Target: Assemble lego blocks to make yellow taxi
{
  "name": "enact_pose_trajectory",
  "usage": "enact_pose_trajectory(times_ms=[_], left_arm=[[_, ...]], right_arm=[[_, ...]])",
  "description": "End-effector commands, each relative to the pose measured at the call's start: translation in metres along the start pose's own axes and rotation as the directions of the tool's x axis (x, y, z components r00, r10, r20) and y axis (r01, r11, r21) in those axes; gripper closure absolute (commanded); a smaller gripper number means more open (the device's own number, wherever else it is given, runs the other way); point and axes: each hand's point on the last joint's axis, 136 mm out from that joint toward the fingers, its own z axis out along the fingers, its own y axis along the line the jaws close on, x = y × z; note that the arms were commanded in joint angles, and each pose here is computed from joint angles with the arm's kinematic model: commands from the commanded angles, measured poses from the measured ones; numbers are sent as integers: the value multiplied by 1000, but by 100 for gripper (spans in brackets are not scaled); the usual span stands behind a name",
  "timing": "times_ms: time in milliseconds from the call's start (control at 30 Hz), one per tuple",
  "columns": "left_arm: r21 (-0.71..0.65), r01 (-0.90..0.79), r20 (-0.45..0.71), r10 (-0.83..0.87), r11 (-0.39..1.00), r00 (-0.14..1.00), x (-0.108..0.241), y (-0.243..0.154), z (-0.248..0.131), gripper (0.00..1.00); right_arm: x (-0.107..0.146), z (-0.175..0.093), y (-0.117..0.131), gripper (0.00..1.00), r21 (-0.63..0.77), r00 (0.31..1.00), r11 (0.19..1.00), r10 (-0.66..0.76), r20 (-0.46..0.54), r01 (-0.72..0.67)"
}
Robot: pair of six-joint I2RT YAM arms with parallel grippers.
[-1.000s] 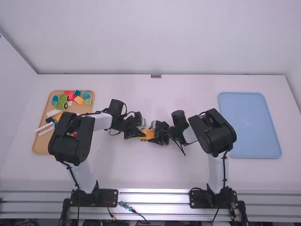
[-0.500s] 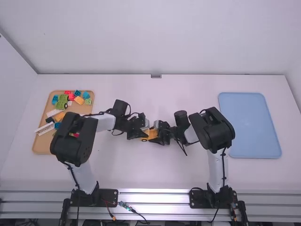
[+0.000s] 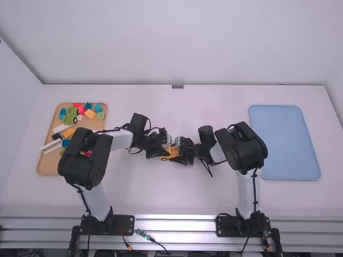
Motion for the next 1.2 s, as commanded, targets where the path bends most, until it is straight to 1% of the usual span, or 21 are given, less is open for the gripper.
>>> enact_pose_trajectory(times_ms=[0,233,333,433,600,867,933,967,1000,1067,1167], left_arm=[[-43,16,-44,-18,999,999,6,6,-7,98],[-49,9,-77,-13,999,997,13,6,-10,98],[-42,12,-44,-13,999,999,8,5,-15,98],[-44,13,-43,-15,999,999,9,5,-15,98],[-8,-53,-8,53,999,999,6,-5,-12,98],[-20,-62,7,62,998,998,6,-5,-10,98],[-22,-57,6,57,998,998,7,-4,-11,94],[-19,-59,6,59,998,998,7,-5,-10,89],[-19,-59,6,59,998,998,7,-5,-10,89],[-20,-57,6,57,998,998,7,-5,-11,79],[-16,-59,6,59,998,998,6,-6,-9,67]], right_arm=[[12,1,3,52,2,999,999,47,-27,-47],[15,0,5,52,8,998,999,46,-33,-46],[15,-2,4,52,11,998,999,49,-30,-49],[14,-1,4,52,6,998,999,48,-28,-48],[13,-1,3,52,8,999,999,48,-26,-48],[13,-1,3,51,7,998,999,50,-27,-50],[13,-1,3,51,7,999,999,47,-25,-46],[13,-1,4,51,7,998,999,49,-27,-49],[13,-1,4,51,7,998,999,49,-27,-49],[13,-1,3,51,8,998,999,50,-27,-50],[13,-1,3,51,9,999,999,48,-26,-47]])
